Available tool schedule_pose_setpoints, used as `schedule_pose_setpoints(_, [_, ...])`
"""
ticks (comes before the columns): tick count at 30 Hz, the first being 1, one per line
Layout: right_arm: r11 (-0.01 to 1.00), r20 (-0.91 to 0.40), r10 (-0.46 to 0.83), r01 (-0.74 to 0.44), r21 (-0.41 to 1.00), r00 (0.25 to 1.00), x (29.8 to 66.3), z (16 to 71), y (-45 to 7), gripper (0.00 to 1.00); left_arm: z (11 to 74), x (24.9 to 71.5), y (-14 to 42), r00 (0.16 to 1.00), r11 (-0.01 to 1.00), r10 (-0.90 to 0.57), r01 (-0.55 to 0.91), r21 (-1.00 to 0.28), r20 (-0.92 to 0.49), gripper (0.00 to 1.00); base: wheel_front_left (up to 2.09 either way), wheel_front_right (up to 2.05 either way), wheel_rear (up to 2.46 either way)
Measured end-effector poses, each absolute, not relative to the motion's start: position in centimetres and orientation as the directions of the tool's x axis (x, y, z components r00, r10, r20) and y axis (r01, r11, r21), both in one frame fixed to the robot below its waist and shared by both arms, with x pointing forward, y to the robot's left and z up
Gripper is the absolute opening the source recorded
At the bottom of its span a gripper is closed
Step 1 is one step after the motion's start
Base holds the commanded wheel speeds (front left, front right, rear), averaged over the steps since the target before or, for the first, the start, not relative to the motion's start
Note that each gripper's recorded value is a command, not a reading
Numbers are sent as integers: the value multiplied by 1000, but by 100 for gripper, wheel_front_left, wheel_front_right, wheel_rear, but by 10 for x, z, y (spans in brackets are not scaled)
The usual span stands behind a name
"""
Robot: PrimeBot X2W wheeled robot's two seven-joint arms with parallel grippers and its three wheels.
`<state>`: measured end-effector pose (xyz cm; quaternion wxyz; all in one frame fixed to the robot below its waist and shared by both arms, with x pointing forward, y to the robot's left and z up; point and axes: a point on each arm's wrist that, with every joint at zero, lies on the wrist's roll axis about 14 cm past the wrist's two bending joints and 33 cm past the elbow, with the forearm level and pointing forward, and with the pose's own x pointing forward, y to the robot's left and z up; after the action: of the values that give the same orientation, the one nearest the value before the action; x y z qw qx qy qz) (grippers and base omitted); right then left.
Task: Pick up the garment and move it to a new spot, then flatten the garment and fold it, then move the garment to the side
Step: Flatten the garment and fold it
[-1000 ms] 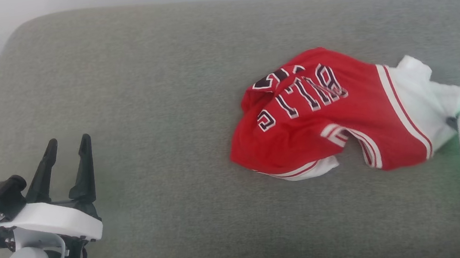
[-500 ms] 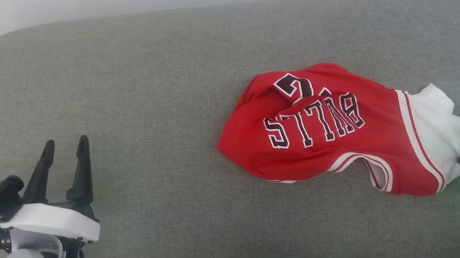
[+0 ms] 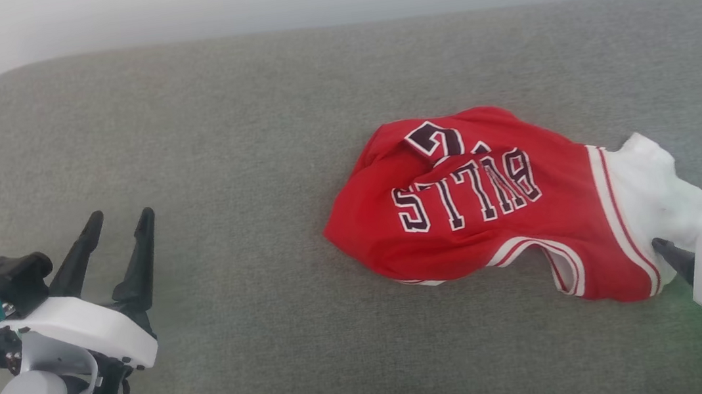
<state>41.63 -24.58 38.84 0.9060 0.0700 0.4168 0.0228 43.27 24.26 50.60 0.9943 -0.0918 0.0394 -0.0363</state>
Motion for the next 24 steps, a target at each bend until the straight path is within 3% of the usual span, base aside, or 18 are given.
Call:
schedule_pose_setpoints(8, [994, -621, 63, 8, 111, 781, 423, 444, -257, 100, 521, 438, 212, 972, 968, -204, 184, -168, -114, 100, 0, 0, 0])
schedule_pose_setpoints(12, [996, -475, 26, 17, 87, 880, 427, 485, -262, 100, 522, 440, 181, 935, 946, -306, 276, -171, -182, 100, 0, 0, 0])
schedule_pose_setpoints(18, [996, -334, 0, 29, 82, 943, 425, 514, -263, 100, 521, 444, 146, 874, 912, -407, 370, -180, -265, 100, 0, 0, 0])
schedule_pose_setpoints(24, [996, -88, -50, 56, 64, 995, 424, 555, -267, 100, 514, 454, 104, 773, 858, -512, 484, -172, -375, 100, 0, 0, 0])
